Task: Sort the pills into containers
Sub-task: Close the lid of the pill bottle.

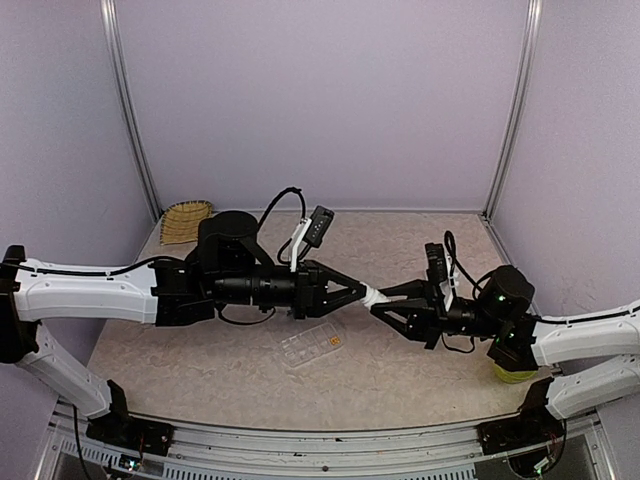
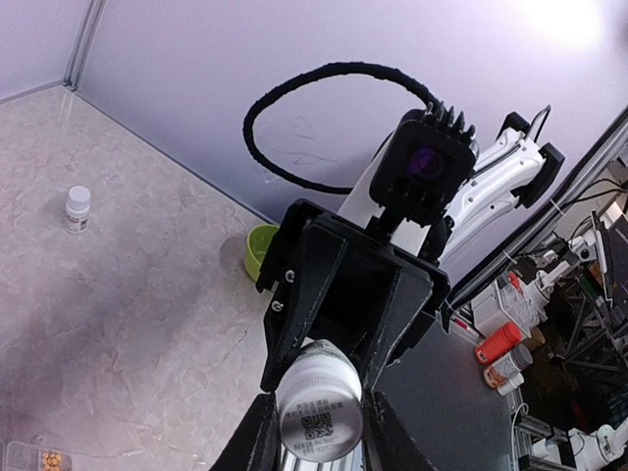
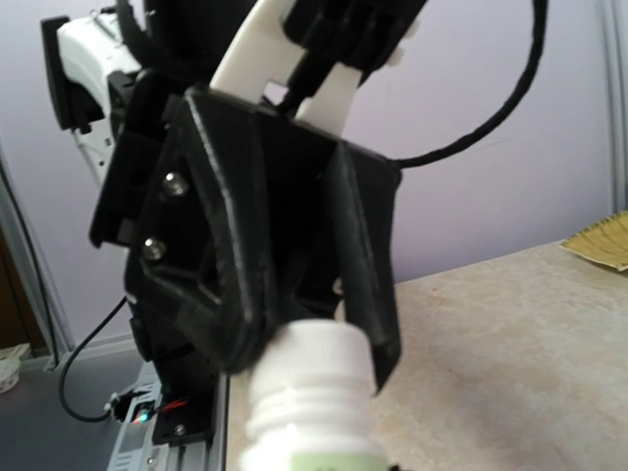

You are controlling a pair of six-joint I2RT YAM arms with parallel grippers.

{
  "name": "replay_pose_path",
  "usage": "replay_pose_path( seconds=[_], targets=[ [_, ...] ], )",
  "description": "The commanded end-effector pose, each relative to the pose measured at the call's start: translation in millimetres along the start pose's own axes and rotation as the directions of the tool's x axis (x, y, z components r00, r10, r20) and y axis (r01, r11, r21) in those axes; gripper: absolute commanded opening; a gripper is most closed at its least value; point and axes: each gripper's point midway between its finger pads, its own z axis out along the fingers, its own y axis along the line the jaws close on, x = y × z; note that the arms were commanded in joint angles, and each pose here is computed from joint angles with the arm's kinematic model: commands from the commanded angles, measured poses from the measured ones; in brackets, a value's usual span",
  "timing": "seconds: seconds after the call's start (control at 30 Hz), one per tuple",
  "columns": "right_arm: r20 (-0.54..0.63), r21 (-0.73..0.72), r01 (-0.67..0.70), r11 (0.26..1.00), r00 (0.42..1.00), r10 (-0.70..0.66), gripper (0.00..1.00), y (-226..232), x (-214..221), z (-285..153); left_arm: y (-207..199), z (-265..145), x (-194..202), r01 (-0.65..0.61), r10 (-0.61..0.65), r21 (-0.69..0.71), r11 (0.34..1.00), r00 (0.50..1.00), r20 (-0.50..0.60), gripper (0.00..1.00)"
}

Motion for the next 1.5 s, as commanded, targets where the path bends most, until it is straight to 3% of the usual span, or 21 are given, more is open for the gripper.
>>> replay_pose_path(
  seconds=[0.0,0.23,0.57,0.77,1.1,1.23,1.47],
  targets=[
    [0.103,0.032,0.034,0.999,0.994,-0.037,0.0,2,-28,-3,20,-3,5,0.064,-0.063,-0.085,0.994,0.998,0.012,0.26],
    [0.111,-0.002,0.028,1.0,0.993,-0.027,0.0,7,-30,0,16,6,8,0.087,-0.087,-0.039,0.995,0.996,0.0,0.26],
    [0.068,-0.113,-0.007,0.994,0.998,0.015,0.0,21,-23,7,11,7,11,0.023,-0.023,-0.006,1.0,1.0,-0.02,0.27],
    [0.084,-0.098,-0.007,0.995,0.996,0.015,0.0,21,-25,3,8,7,12,0.001,-0.001,0.008,1.0,0.999,-0.038,0.28],
    [0.096,-0.08,-0.002,0.997,0.995,0.01,0.0,20,-28,-1,9,1,4,-0.019,0.019,-0.008,1.0,1.0,-0.005,0.4],
    [0.097,-0.077,-0.004,0.997,0.995,0.012,0.0,20,-26,-2,11,-5,-3,-0.026,0.027,-0.023,0.999,1.0,0.014,0.5],
    [0.1,-0.077,-0.007,0.997,0.995,0.014,0.0,20,-26,-3,11,-13,-12,-0.034,0.036,-0.038,0.999,0.998,0.043,0.85]
  ],
)
